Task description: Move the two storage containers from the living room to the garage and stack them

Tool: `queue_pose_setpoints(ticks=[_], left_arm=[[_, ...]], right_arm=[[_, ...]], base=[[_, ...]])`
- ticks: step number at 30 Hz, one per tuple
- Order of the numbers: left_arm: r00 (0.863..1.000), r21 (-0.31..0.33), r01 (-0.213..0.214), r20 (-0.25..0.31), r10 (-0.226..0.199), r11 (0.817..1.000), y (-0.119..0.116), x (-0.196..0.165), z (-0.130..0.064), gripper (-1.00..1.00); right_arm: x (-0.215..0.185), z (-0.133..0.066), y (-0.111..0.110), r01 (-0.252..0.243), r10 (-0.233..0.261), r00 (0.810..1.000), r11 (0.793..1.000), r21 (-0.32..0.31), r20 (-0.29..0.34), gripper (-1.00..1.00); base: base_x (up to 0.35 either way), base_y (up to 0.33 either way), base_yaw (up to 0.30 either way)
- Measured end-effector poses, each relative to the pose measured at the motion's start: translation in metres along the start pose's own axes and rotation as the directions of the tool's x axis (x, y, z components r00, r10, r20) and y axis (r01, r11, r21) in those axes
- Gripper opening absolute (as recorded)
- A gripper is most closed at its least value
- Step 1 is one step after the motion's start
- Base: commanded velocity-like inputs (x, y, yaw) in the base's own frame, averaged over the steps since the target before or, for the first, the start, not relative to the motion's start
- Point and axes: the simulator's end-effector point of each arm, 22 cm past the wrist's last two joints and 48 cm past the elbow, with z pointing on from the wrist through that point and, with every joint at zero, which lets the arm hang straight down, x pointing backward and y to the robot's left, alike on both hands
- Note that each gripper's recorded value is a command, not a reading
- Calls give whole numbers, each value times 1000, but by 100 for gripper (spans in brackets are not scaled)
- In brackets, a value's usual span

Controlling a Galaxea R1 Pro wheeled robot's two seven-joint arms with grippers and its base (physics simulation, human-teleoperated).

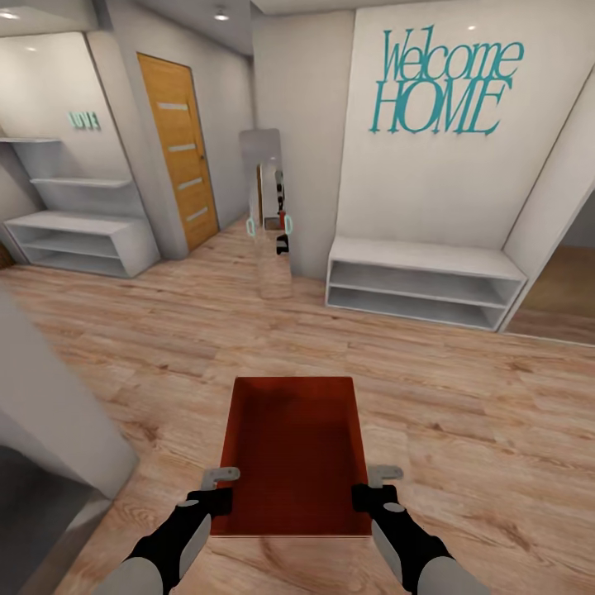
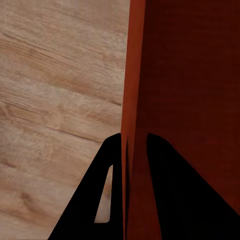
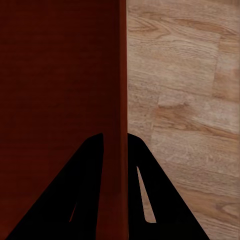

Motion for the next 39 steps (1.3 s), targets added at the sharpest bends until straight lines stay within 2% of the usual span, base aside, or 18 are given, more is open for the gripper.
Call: queue_pose_setpoints(ticks=[27, 39], left_arm=[[1000, 1, 4, -1, -4, 1000, 0, 0, 0, -100], [1000, 0, 4, -1, -4, 1000, 0, 0, 0, -100]], right_arm=[[-2, 0, 0, 3, -3, 1000, 1000, 0, 0, -100], [-2, 0, 0, 3, -3, 1000, 1000, 0, -1, -100]], base=[[336, 0, 0], [208, 0, 54]])
